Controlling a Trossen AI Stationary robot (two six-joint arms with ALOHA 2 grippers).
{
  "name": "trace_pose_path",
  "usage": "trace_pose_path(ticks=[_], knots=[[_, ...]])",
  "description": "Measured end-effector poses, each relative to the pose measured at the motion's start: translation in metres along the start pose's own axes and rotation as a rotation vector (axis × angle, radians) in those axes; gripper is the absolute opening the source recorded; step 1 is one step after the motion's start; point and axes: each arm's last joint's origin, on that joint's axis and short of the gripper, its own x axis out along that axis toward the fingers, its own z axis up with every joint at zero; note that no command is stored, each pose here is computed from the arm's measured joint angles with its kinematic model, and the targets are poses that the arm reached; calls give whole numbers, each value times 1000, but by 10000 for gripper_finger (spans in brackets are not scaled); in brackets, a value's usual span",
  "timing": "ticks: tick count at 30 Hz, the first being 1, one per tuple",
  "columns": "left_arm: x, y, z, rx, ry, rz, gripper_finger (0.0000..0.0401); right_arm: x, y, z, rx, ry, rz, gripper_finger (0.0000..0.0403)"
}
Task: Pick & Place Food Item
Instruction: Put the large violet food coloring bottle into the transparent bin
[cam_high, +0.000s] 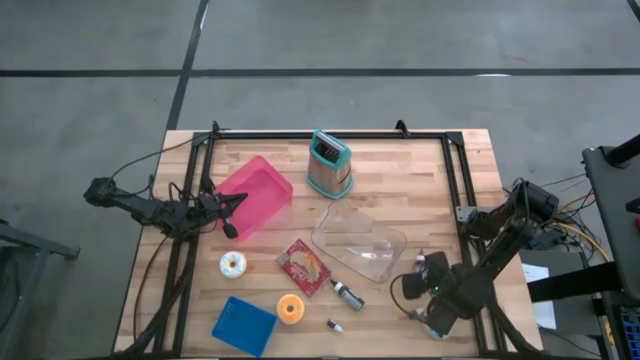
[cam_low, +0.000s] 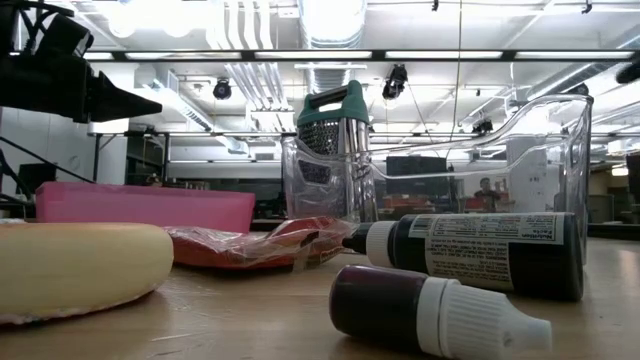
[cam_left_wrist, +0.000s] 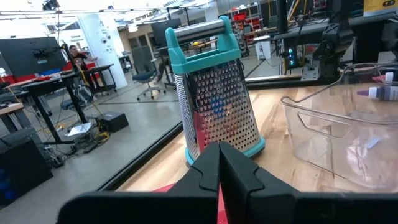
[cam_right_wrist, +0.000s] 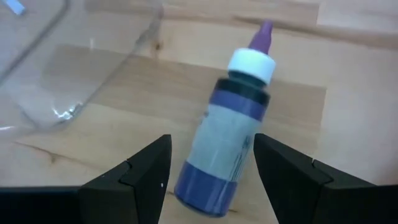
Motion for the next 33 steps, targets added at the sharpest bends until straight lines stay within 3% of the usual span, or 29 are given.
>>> trace_pose_path(ticks=[18, 33], knots=[[0, 0, 0, 0, 0, 0, 5, 24, 1, -19, 11, -60, -76, 218], [0, 0, 0, 1, 1, 0, 5, 23, 2, -19, 13, -50, -75, 151]])
